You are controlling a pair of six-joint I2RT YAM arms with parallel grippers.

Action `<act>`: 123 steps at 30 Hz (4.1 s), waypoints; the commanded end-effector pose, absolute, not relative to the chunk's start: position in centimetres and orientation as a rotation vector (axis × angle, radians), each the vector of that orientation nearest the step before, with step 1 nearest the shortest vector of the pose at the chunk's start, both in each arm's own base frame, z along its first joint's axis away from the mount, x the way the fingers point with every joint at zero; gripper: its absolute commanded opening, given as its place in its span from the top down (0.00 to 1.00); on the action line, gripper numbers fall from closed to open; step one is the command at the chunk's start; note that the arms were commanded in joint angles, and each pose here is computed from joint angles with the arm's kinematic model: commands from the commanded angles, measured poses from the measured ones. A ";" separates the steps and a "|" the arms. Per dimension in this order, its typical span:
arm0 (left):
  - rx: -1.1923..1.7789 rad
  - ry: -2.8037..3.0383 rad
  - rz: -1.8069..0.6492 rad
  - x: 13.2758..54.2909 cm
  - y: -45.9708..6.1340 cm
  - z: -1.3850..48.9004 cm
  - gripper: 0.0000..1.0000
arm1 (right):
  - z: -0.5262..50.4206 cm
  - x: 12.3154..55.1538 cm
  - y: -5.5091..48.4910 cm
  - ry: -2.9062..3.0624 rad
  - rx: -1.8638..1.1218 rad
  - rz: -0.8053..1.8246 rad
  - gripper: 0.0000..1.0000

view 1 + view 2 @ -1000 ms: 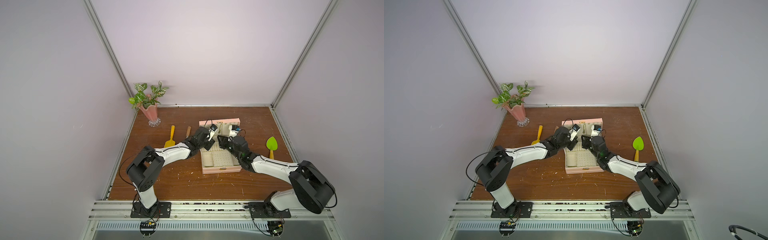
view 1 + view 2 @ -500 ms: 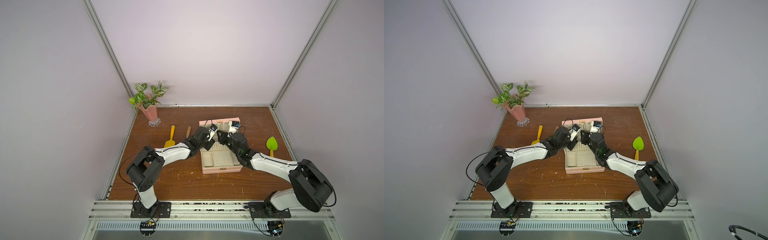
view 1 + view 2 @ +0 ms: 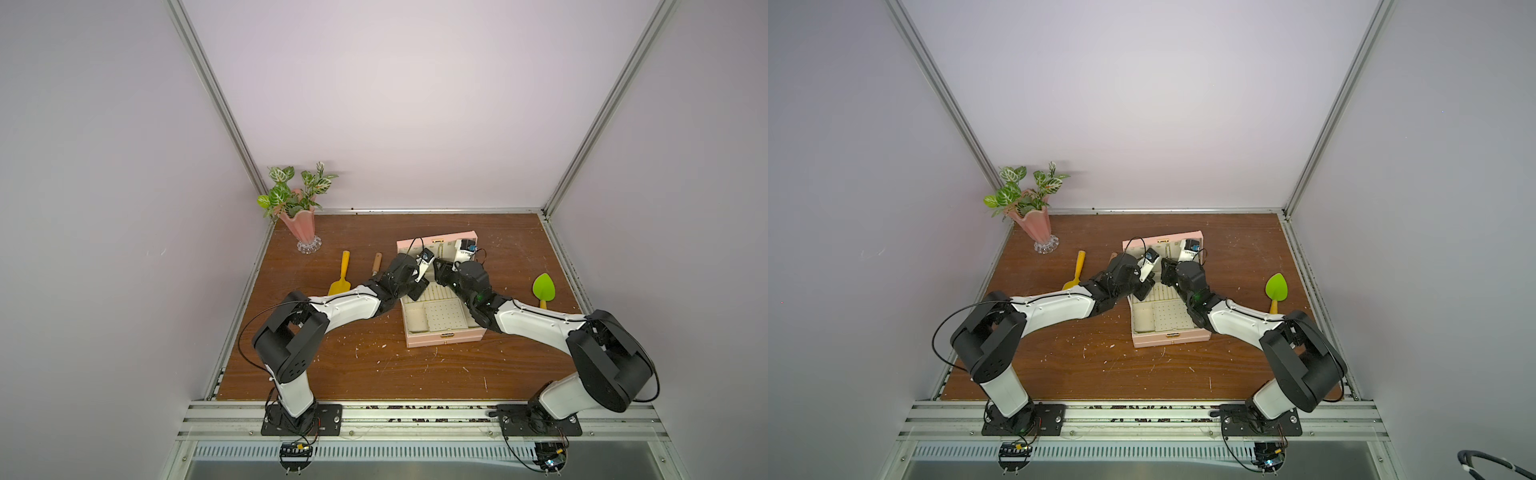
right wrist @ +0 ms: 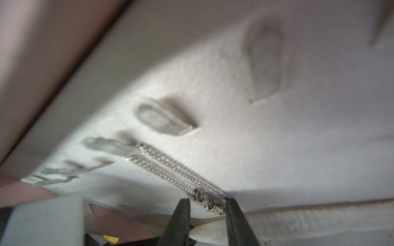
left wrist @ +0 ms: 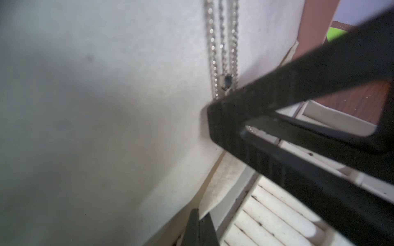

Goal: Put jewelry chain into jewelry box
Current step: Adjust the necklace in the storage slot.

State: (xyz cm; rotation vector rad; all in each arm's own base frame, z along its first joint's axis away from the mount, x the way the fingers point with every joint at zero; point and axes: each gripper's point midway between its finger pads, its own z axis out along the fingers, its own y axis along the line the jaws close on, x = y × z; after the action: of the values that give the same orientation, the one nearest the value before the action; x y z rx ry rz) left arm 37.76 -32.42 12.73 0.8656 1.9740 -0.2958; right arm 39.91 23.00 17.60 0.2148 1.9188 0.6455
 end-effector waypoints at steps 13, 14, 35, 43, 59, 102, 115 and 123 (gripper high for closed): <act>0.827 1.923 -0.372 37.7 -33.1 14.4 0.99 | 18.8 41.2 24.0 1.931 0.191 0.643 1.00; 0.819 1.924 -0.369 37.9 -33.0 14.5 0.99 | 18.7 41.0 23.9 1.937 0.188 0.642 1.00; 0.772 1.919 -0.364 38.4 -32.5 14.8 0.99 | 15.7 38.5 23.8 2.052 0.149 0.678 1.00; 0.769 1.924 -0.352 38.5 -32.4 14.5 0.99 | 16.2 38.1 23.4 2.038 0.152 0.679 1.00; 0.751 1.922 -0.350 38.8 -32.4 14.5 0.99 | 15.9 37.2 23.3 2.057 0.141 0.696 1.00; 0.764 1.905 -0.368 38.3 -32.4 15.2 0.99 | 17.1 38.9 22.4 1.946 0.129 0.564 0.72; 0.798 1.872 -0.413 37.5 -32.8 15.6 0.99 | 16.9 39.8 22.7 1.944 0.153 0.553 0.76; 0.798 1.873 -0.413 37.5 -32.8 15.5 0.99 | 17.2 39.9 22.3 1.929 0.176 0.542 1.00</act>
State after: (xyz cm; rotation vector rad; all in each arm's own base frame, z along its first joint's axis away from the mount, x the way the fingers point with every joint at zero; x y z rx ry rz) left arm 37.77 -31.93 12.75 0.8148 1.9492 -0.3186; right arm 39.00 22.02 14.17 0.1537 2.0189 0.5118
